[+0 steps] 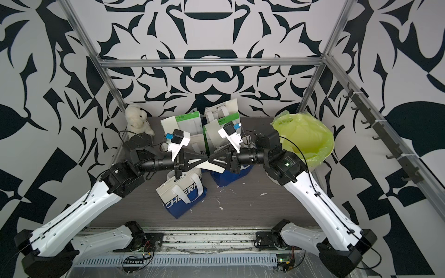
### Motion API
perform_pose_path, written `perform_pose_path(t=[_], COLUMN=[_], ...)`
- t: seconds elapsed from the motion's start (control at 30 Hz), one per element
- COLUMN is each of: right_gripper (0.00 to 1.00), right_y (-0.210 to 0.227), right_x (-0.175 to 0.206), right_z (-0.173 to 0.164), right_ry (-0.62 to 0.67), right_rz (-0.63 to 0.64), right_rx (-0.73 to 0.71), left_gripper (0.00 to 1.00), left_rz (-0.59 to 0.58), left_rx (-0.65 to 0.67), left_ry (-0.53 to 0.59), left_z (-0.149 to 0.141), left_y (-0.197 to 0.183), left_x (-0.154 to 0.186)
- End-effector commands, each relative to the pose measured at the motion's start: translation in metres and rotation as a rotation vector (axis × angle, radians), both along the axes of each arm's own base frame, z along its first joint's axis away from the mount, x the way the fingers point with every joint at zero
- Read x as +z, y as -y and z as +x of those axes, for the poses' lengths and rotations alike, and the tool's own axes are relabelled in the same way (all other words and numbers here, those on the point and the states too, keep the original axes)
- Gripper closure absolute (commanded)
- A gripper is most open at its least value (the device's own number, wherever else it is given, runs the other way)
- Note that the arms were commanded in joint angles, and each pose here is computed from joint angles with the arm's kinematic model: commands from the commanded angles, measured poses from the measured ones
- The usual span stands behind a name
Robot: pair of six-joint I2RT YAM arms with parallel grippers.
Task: Shred takeout receipts and throw away
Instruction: Shred the takeout receipt.
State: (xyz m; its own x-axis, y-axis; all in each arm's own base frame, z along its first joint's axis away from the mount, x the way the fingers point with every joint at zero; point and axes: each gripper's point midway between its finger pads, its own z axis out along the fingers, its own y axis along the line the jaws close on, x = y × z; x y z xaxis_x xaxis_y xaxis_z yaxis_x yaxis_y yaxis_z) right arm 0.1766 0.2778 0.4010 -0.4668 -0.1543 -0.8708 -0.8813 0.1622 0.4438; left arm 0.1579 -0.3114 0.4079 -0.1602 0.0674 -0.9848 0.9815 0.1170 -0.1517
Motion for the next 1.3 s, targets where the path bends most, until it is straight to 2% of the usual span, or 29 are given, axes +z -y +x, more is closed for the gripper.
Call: perform_pose_path(t=[0.0, 0.23, 0.4, 0.57, 0.77, 1.0, 1.1, 1.27], right_gripper=[1.0, 1.0, 1.0, 1.0, 1.0, 1.0, 1.0, 1.0], right_y=[-0.001, 0.002, -0.005, -0.007, -0.004, 0.018, 0.038, 0.105], right_x=[0.012, -0.001, -0.017, -0.027, -0.061, -0.097, -0.093, -0.05], right_z=[0.0, 0.03, 0.042, 0.054, 0.072, 0.1, 0.117, 0.156], right_ry=[0.037, -0.037, -0.135, -0.18, -0.241, -0.244, -0.202, -0.161], right_rz=[0.027, -0.017, -0.045, -0.064, -0.182, -0.358, -0.421, -0.427], right_rx=[-0.003, -0.165, -0.193, -0.235, -0.315, -0.484, -0.586, -0.841], left_gripper=[1.0, 1.0, 1.0, 1.0, 1.0, 1.0, 1.0, 1.0], left_rz=[-0.014, -0.058, -0.1, -0.113, -0.153, -0.233, -0.242, -0.163], left_rx=[-0.015, -0.011, -0.005, -0.013, 0.024, 0.124, 0.162, 0.195], left_ry=[0.004, 0.05, 0.086, 0.083, 0.121, 0.199, 0.213, 0.172], left_z=[-0.003, -0.007, -0.008, -0.01, -0.012, -0.019, -0.02, -0.009], left_y=[0.0, -0.004, -0.007, -0.007, -0.016, -0.044, -0.052, -0.048], left_x=[0.002, 0.007, 0.013, 0.016, 0.031, 0.07, 0.08, 0.068])
